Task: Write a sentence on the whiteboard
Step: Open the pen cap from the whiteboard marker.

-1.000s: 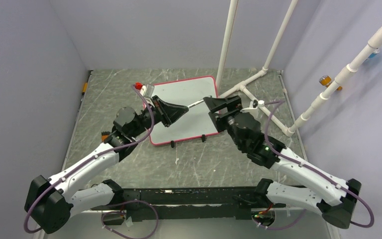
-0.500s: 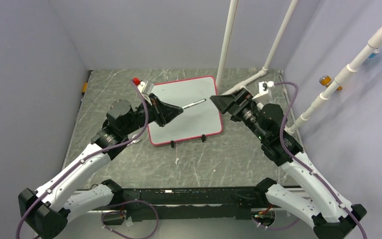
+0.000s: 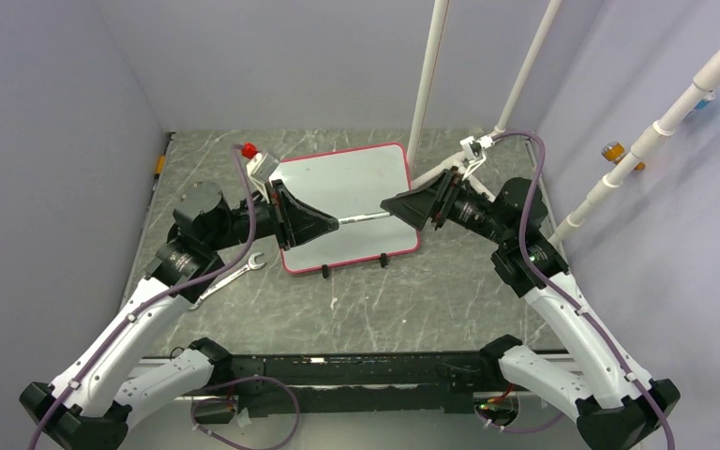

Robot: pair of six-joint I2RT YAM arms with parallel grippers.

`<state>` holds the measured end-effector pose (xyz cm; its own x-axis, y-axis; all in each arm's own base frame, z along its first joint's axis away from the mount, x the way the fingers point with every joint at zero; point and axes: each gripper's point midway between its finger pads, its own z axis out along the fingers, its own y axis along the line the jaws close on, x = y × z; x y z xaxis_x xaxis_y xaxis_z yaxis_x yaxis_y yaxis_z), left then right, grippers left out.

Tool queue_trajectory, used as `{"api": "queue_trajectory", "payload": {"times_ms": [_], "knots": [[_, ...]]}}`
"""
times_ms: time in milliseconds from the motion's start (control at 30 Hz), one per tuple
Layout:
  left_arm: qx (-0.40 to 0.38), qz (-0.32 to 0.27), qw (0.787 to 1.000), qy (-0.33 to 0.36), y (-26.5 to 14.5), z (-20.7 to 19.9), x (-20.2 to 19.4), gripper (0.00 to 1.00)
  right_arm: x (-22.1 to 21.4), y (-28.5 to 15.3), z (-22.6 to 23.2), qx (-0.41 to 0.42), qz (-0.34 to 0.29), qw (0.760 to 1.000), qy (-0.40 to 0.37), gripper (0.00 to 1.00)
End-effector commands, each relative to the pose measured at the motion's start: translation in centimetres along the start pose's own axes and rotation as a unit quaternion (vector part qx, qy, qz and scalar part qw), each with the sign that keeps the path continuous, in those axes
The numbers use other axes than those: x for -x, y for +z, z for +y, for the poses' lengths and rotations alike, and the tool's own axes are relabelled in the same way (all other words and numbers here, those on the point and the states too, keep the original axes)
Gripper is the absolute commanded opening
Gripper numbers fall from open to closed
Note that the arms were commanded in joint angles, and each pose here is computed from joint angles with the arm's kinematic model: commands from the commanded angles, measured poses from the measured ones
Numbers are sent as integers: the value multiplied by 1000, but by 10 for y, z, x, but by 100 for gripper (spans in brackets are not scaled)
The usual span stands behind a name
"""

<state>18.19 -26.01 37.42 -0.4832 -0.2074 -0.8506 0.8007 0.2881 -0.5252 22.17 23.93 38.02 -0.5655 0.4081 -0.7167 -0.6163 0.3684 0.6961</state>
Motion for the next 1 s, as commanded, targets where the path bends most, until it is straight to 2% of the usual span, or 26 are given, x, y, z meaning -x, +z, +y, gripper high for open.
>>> {"api": "queue_trajectory", "payload": {"times_ms": [0, 100, 300, 467, 633, 967], "knots": [[-79, 19, 997, -5, -6, -38, 13, 0, 4, -12, 64, 145, 32, 988, -44, 100], [-117, 16, 993, 3, -7, -51, 18, 0, 2, -14, 67, 156, 35, 986, -41, 100], [-139, 15, 990, -5, -3, -55, 21, 0, -1, -12, 71, 183, 44, 982, -20, 99], [-159, 4, 987, 5, -2, -62, 28, 0, -2, -5, 69, 187, 60, 981, -1, 83], [-160, -5, 987, 14, 2, -61, 34, 0, -3, -2, 69, 194, 63, 979, 7, 62], [-157, -9, 988, 1, 14, -46, 32, 0, -5, -1, 71, 208, 75, 975, 17, 42]]}}
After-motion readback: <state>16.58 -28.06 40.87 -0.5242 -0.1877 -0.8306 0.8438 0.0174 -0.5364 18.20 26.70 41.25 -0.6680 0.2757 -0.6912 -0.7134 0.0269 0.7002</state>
